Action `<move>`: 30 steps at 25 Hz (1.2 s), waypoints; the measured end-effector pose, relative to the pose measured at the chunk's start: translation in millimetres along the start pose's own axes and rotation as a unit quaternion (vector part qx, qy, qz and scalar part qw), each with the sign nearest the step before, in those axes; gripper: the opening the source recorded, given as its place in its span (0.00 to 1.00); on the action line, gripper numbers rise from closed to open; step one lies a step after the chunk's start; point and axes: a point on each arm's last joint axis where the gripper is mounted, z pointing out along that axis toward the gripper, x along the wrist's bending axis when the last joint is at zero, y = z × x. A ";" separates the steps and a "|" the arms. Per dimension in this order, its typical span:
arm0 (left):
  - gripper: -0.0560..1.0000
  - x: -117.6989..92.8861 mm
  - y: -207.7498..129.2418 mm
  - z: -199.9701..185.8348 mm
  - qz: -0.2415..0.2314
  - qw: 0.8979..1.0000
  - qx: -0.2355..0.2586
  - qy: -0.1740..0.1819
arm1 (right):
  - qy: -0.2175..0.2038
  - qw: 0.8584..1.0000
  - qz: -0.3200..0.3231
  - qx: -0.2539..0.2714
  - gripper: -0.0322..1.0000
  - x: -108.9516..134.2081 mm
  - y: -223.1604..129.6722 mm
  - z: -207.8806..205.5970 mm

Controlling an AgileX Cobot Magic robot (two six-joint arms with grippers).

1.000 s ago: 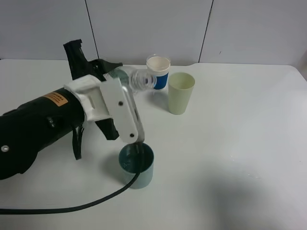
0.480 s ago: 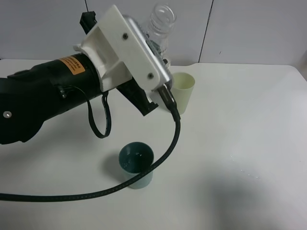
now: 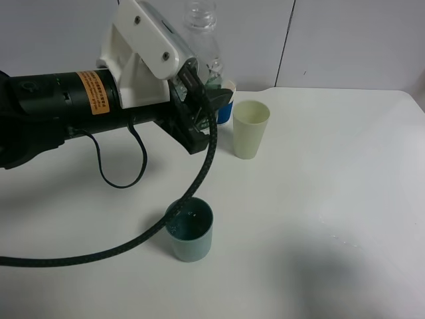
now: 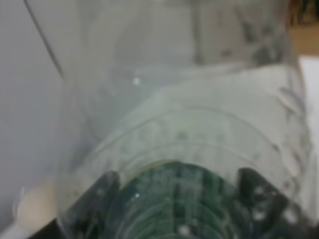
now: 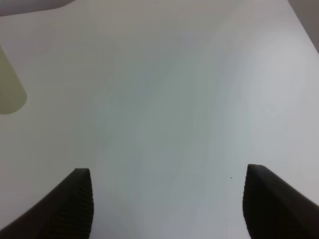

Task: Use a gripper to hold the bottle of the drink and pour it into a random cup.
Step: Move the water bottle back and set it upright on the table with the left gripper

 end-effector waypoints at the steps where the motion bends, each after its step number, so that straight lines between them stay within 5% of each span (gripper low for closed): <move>1: 0.52 3.7 -3.1 -0.6 -0.003 1.000 0.013 0.002 | 0.000 1.000 0.000 0.000 0.65 0.0 0.0 0.0; 8: 0.52 23.7 -33.4 -15.3 -0.027 0.997 0.063 0.037 | 0.000 1.000 0.000 0.000 0.65 0.0 0.0 0.0; 22: 0.52 59.0 -81.7 -50.6 -0.067 0.990 0.064 0.109 | 0.000 1.000 0.000 0.000 0.65 0.0 0.0 0.0; 30: 0.52 73.0 -105.0 -47.8 -0.068 0.992 0.049 0.096 | 0.000 1.000 0.000 0.000 0.65 0.0 0.0 0.0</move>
